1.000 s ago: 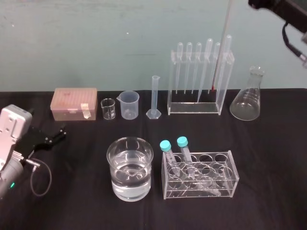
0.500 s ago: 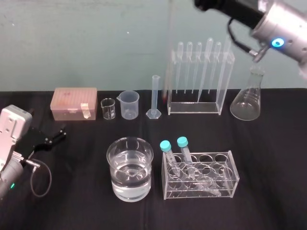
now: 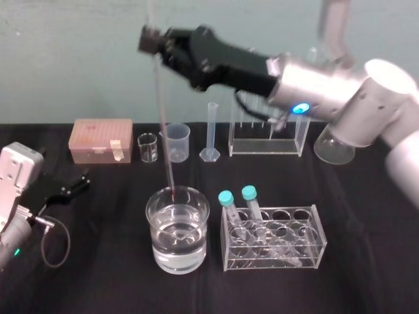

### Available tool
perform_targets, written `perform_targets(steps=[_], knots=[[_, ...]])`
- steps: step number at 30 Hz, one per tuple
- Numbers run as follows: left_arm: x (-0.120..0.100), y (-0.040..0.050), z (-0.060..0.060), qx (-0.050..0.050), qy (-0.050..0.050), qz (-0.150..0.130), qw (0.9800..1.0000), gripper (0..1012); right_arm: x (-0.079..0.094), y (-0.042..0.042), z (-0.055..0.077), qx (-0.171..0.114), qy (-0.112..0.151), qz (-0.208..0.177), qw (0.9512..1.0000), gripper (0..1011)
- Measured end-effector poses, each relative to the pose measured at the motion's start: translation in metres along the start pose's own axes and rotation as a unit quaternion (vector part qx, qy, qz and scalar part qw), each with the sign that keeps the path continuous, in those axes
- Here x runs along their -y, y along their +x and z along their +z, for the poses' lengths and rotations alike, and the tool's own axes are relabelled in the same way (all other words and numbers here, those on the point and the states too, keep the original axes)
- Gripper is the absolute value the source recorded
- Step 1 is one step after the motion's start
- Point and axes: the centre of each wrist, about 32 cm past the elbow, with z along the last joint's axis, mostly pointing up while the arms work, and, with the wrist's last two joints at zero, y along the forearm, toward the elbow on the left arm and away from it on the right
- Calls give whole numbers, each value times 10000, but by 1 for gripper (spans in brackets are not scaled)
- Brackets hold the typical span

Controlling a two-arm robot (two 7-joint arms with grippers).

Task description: Hold the thermometer with one hand and immerse one end into the beaker, then reinsert it into the test tube rack.

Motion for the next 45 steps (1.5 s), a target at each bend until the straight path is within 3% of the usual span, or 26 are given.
perform_targets(steps=[1,2,3,6,17,26,35,45], knots=[[0,0,0,0,1,0,10000,1008,-27,16,-124,-36,-25,-13,10000,56],[0,0,0,0,1,0,10000,1008,-27,16,-124,-36,-25,-13,10000,56],[0,0,0,0,1,0,10000,1008,-38,27,-225,-75,-49,-46,9999,56],[0,0,0,0,1,0,10000,1008,-33,43,-368,-102,-72,-123,9998,56],[0,0,0,0,1,0,10000,1008,63,32,-639,123,-153,-321,9993,56],[0,0,0,0,1,0,10000,1008,160,4,-895,144,-298,-466,9984,56],[0,0,0,0,1,0,10000,1008,226,-28,-1070,64,-397,-576,9975,56],[0,0,0,0,1,0,10000,1008,253,-53,-1128,-8,-380,-588,9975,56]])
